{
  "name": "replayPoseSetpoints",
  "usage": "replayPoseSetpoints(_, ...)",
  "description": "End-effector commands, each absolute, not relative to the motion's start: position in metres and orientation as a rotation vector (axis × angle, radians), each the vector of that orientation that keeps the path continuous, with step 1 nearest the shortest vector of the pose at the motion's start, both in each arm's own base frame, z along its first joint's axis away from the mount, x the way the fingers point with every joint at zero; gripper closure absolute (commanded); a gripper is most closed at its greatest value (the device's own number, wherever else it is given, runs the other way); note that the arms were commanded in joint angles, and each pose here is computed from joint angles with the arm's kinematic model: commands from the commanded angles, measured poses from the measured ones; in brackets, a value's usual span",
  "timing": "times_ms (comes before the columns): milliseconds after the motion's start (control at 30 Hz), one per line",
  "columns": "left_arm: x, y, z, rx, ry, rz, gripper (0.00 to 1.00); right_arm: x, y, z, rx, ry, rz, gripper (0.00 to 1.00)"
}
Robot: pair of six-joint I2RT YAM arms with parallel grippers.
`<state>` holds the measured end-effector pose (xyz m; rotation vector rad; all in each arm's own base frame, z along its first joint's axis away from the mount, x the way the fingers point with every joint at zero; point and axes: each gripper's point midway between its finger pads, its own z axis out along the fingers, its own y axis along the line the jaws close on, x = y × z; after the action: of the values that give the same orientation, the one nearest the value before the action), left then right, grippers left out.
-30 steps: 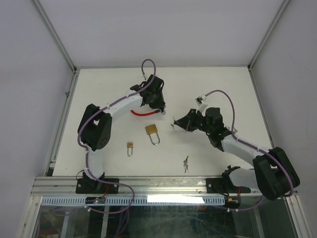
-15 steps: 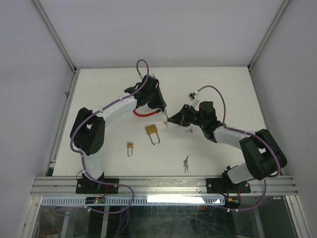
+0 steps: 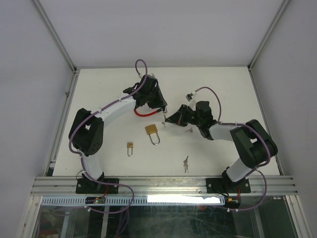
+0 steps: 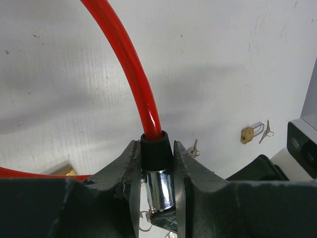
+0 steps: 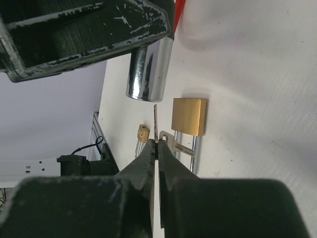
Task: Unlock with the key
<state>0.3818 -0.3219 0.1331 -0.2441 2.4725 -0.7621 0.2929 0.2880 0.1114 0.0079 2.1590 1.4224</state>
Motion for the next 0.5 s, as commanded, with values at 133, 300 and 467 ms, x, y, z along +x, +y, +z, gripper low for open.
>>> replayPoseSetpoints(133, 0.388, -0.3286, 0.183, -0.229, 2.339, -0.893, 1.0, 0.3062, 0.2959, 0.1409, 0.02, 2.037, 1.487, 1.0)
replayPoseSetpoints(300, 0.3882, -0.3284, 0.1837, -0.232, 2.337, -0.891, 1.0, 0.304, 0.2932, 0.1394, 0.037, 2.038, 1.478, 1.0)
replayPoseSetpoints(467, 0.3889, -0.3277, 0.1835, -0.237, 2.335, -0.886, 1.0, 0.301, 0.2905, 0.1337, 0.055, 2.06, 1.471, 1.0)
